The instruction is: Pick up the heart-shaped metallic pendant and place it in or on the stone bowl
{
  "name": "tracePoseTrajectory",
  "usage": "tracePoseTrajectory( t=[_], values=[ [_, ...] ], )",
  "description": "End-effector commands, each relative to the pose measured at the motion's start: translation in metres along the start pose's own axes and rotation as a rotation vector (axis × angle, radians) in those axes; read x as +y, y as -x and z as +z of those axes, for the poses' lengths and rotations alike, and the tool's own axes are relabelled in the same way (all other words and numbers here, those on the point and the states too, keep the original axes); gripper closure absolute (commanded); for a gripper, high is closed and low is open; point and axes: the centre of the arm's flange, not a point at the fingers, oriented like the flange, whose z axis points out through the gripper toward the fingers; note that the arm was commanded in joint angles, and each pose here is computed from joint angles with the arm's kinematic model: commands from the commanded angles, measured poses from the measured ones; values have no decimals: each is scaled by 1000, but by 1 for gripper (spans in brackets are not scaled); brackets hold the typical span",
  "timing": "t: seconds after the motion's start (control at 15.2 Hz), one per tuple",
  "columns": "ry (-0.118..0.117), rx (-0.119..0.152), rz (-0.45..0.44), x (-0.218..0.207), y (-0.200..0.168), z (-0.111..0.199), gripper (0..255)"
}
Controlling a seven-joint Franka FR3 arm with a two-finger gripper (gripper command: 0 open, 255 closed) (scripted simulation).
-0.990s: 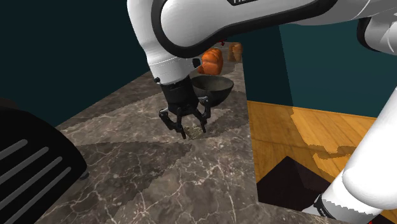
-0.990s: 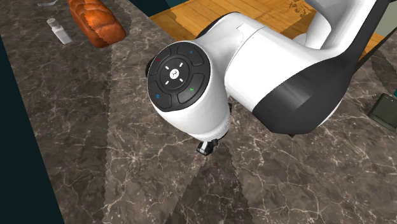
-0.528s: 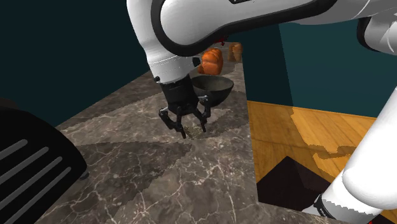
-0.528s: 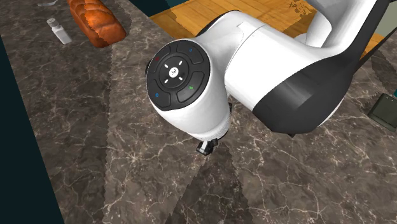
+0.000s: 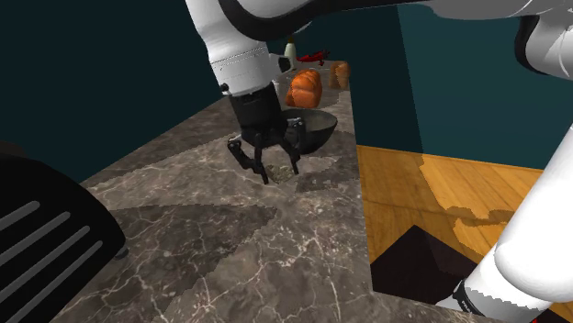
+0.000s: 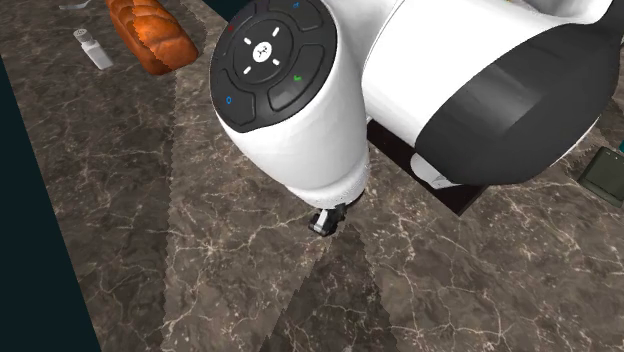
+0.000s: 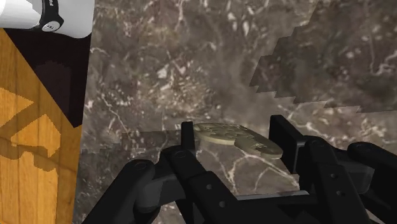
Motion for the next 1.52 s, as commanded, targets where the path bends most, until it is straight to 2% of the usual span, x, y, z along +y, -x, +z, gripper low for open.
tracePoseTrajectory(
  t=[0.0,1.45],
  values=[
    [0,0,0,4,1,-10,255],
    [0,0,0,40,12,-120,255]
  ],
)
